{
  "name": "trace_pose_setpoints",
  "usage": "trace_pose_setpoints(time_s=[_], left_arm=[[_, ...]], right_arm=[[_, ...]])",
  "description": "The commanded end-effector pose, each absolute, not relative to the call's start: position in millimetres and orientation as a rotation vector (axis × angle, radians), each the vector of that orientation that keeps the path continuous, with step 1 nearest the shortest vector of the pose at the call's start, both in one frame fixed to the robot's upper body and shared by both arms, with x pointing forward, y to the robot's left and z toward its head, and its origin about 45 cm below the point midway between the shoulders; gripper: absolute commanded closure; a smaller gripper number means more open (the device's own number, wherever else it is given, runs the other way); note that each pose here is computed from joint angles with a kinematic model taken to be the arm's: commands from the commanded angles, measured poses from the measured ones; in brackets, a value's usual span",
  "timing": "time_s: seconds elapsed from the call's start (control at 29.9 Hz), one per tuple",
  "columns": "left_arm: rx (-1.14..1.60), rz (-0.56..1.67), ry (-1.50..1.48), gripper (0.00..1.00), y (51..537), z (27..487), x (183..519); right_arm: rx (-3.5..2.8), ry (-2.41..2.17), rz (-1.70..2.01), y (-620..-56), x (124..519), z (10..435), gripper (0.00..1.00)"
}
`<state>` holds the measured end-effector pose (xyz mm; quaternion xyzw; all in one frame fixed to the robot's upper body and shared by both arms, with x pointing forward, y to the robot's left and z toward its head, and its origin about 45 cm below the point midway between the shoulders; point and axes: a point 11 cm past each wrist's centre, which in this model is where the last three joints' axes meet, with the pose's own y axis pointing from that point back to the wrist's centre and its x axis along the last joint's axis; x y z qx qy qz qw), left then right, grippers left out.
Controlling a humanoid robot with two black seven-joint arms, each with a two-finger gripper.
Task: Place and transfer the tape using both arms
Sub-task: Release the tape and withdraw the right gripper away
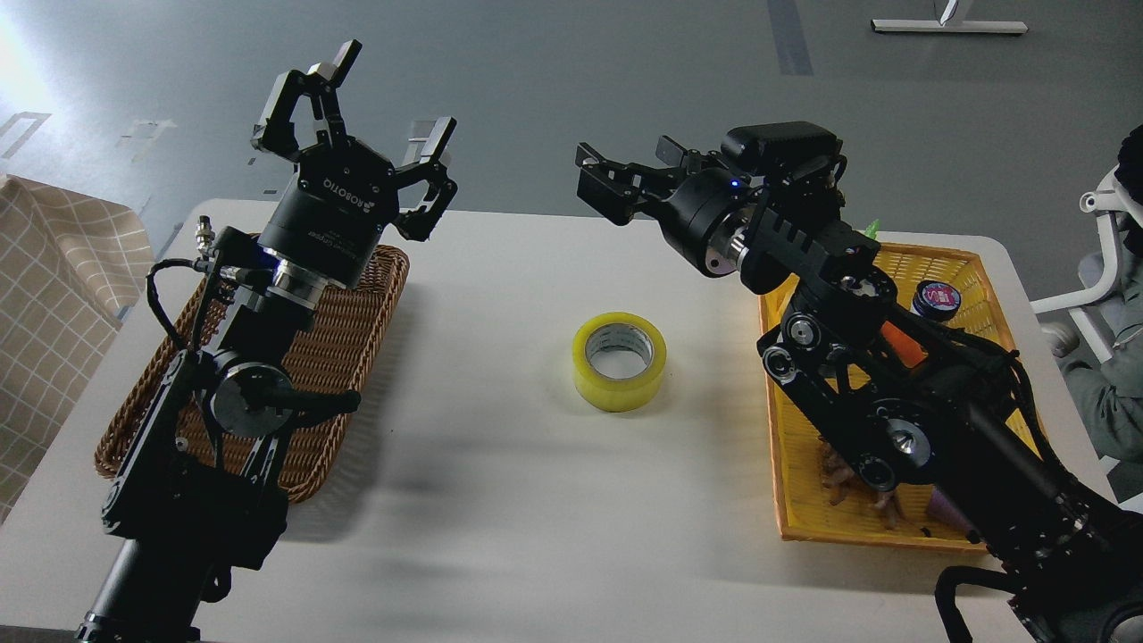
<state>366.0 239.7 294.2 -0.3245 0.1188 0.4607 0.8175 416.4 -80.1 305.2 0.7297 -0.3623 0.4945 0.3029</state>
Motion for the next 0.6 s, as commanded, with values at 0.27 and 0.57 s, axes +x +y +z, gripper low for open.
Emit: trace_pose_setpoints(time_s=[0.27, 0.57], left_arm=[[-0.691, 0.986, 0.247, 0.02, 243, 295, 366], [-0.688, 0.985, 0.246, 0.02, 241, 296, 368]], right_arm=[[2.258, -1.259, 1.214, -137, 377, 371, 0.0], [2.732, -1.62, 0.591, -252, 363, 388, 0.0]])
